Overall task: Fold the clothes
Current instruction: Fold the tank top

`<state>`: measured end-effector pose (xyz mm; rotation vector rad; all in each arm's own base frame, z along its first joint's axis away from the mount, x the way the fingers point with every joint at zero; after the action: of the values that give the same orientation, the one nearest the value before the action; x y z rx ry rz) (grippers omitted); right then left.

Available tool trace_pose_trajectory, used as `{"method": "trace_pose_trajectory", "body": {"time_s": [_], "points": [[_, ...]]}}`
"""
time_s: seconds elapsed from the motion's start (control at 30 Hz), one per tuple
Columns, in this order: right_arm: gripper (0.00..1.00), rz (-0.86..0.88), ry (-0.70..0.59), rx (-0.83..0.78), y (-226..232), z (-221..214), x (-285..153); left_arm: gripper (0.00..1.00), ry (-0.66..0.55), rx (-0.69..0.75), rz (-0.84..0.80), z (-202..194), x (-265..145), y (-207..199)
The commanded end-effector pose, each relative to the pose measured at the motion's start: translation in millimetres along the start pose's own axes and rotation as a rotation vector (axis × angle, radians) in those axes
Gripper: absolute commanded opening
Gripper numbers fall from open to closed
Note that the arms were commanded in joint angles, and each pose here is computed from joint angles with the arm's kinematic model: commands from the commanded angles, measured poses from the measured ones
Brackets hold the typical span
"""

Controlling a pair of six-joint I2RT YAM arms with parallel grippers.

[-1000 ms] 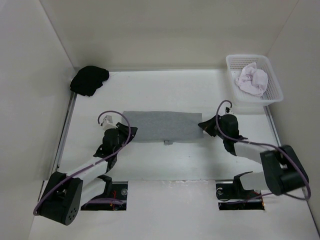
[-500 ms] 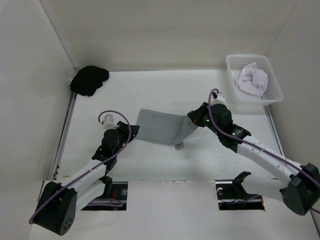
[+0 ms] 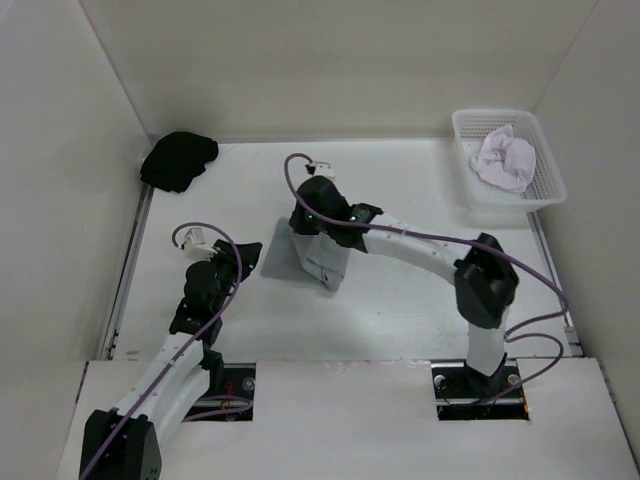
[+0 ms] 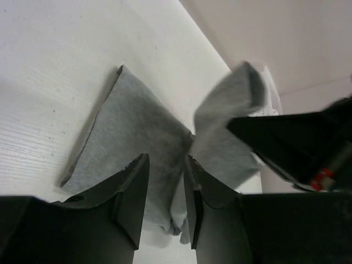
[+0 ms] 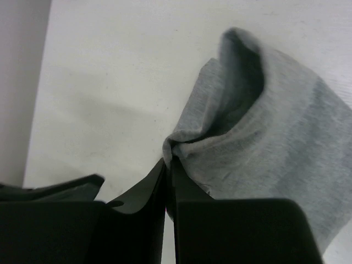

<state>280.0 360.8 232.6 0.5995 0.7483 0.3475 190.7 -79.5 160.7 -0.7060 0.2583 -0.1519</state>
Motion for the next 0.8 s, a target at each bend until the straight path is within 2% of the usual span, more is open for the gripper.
{"method": "trace_pose_trajectory", "body": {"time_s": [0.0,0.03,0.1,0.13,0.2,0.3,0.33,0.53,0.6,0.77], "points": [[0.14,-0.024,0.042,0.002,16,-16,27,0.30,-0.028,0.001,-0.056,16,-4,-10],[0.18,-0.016,0.050,0.012,19,-22,35,0.30,-0.028,0.000,-0.058,17,-5,-10],[0.35,0.021,0.076,0.037,28,-31,40,0.30,-0.026,-0.002,-0.056,17,-6,-9],[0.39,0.040,0.081,0.048,30,-33,39,0.30,-0.024,-0.003,-0.056,17,-6,-10],[0.44,0.088,0.083,0.059,32,-34,27,0.31,-0.028,-0.004,-0.056,17,-5,-11],[0.45,0.126,0.037,0.076,19,-30,-3,0.31,-0.034,-0.008,-0.063,21,-2,-16],[0.44,0.129,0.021,0.079,10,-28,-13,0.31,-0.036,-0.007,-0.071,22,1,-20],[0.09,0.088,0.022,0.094,-54,-43,-33,0.32,0.008,0.017,-0.118,12,26,-46],[0.06,0.085,0.053,0.097,-68,-56,-30,0.32,0.023,0.021,-0.120,5,37,-52],[0.07,0.082,0.085,0.122,-88,-78,-19,0.32,0.066,0.020,-0.103,-13,70,-53]]}}
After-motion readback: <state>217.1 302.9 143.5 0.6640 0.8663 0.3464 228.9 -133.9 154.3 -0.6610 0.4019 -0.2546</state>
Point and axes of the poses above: each gripper's point midway between its finger pads, its own x axis out along the fingers, its own y axis along the line the jaws close on, z = x × y, the point moved 10 cm from there along -x, back along the fingers, and after that the axes turned 14 degrees about x, right-handed, at the moved point
